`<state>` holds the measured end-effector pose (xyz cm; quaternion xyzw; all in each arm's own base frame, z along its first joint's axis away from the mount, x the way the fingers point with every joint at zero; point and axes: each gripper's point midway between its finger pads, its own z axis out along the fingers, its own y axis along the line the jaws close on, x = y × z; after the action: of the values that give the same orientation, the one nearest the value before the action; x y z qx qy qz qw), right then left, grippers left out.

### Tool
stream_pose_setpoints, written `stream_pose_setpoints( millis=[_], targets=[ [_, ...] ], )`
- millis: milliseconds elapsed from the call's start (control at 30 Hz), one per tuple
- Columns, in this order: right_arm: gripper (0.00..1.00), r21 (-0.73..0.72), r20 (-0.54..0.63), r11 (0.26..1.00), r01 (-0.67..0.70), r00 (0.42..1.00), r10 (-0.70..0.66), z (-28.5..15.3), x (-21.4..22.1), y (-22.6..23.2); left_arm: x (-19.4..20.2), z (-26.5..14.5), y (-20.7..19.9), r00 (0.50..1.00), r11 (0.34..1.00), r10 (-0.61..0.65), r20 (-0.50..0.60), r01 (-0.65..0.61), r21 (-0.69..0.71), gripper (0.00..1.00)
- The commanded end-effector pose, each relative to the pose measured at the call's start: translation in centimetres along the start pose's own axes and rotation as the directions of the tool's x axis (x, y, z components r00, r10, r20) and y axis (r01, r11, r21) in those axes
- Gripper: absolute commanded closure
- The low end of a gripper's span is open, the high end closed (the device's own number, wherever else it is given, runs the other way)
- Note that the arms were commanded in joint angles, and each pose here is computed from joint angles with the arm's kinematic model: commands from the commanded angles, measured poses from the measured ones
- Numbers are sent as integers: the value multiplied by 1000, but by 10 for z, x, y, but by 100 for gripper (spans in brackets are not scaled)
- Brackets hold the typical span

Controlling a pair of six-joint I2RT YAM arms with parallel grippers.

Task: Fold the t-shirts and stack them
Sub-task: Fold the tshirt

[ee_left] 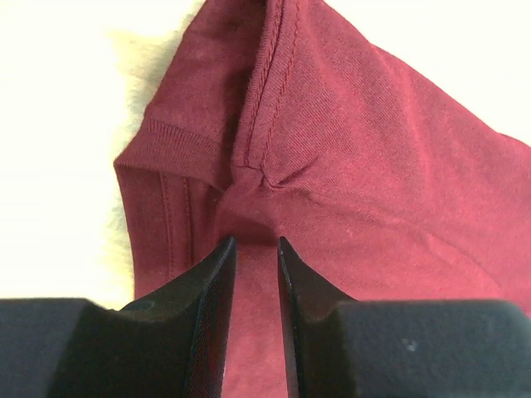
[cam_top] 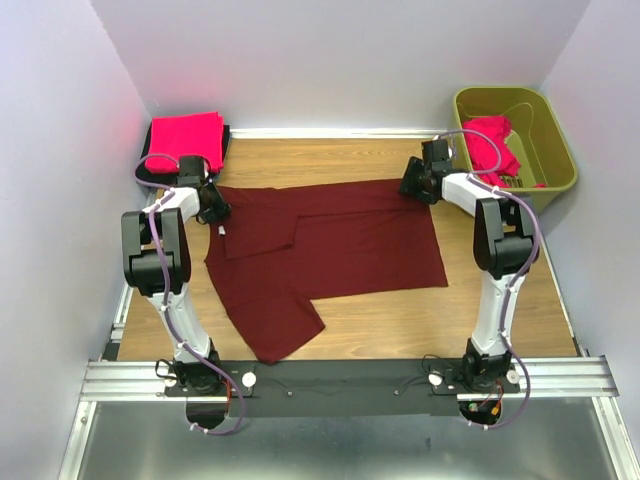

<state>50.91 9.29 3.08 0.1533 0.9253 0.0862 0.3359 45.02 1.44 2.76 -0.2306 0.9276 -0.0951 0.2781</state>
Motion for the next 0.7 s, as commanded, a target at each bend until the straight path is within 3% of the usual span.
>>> stream_pose_setpoints(
  millis=[0, 300, 400, 433, 533, 667],
  targets=[
    [29, 106, -38, 994, 26, 999, -22, 32, 8, -33, 21, 20, 8, 996, 1000, -24, -91, 24, -3, 65],
    [25, 70, 55, 990, 121, 991, -125, 28, -44, -13, -40, -8, -38, 999, 994, -23, 24, 20, 106, 59],
    [23, 31, 107, 989, 147, 983, -149, -1, -64, 2, -55, -36, -41, 996, 996, -13, 92, 4, 92, 52],
    [23, 24, 111, 987, 159, 981, -160, -9, -63, 5, -57, -54, -38, 992, 998, -4, 123, -4, 69, 45],
    [22, -2, 154, 984, 178, 972, -175, -47, -70, 22, -36, -75, -27, 992, 999, 9, 125, -13, 30, 43],
    [22, -15, 109, 984, 175, 979, -172, -83, -33, 20, 2, -108, -10, 992, 999, 40, 123, -39, -16, 43]
  ],
)
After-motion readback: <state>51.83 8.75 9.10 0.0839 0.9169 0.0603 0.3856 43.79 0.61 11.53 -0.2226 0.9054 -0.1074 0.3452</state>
